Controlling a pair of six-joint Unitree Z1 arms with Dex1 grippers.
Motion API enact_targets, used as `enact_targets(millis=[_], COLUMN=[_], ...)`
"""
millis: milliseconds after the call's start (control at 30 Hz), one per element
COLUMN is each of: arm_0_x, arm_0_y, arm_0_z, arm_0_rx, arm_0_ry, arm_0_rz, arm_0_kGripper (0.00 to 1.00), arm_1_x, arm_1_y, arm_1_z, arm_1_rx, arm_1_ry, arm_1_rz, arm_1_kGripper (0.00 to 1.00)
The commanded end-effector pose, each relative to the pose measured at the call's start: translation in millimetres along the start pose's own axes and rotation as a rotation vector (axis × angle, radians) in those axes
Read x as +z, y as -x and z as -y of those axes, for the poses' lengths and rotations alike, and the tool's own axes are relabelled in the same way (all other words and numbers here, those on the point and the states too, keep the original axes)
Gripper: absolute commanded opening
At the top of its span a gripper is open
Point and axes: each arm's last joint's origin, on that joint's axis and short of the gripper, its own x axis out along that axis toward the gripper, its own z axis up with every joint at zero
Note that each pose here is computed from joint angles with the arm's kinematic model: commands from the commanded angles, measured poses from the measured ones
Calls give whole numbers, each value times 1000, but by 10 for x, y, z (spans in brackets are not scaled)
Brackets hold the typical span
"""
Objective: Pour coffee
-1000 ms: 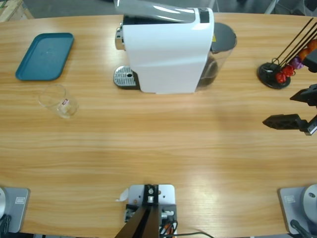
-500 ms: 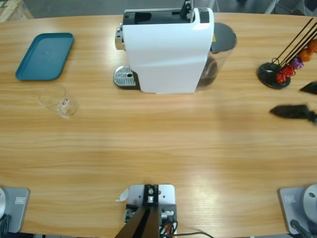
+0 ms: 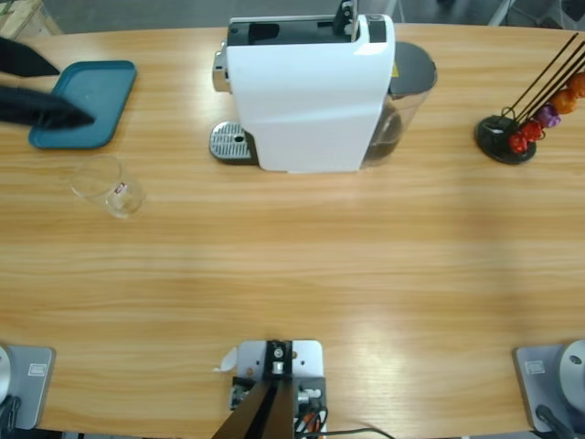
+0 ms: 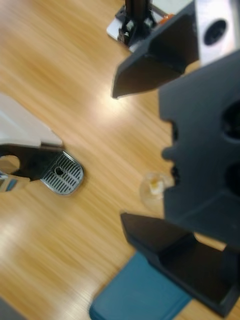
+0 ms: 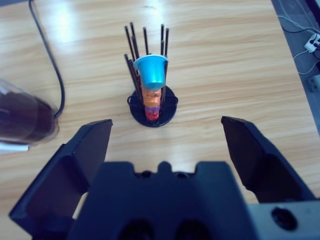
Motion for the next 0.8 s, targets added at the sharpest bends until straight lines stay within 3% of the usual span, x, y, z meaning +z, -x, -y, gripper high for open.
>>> enact_targets(millis=[33,167,533,667,800], arm_0_x=[-174,-135,-75,-20,12], arm_0_y=[34,-8,-94,-168,-180], arm_0_z=[61,47,107,181,185], arm_0_rx=[14,12,-19,-50,-51], arm_0_ry=[-41,-23,-31,-55,-59], arm_0_rz=[11,21,12,5,9], arm_0_kGripper=[998,991,991,987,987], arm_1_x=[-202,-259,-212,-200,-203], arm_1_y=[-343,-432,-579,-602,-634], arm_1_z=[-34,-57,-82,-78,-81], arm_1_rx=[16,43,11,-8,-6], arm_1_ry=[48,77,87,102,106], arm_1_rz=[4,38,79,83,78], arm_1_kGripper=[884,761,757,638,635])
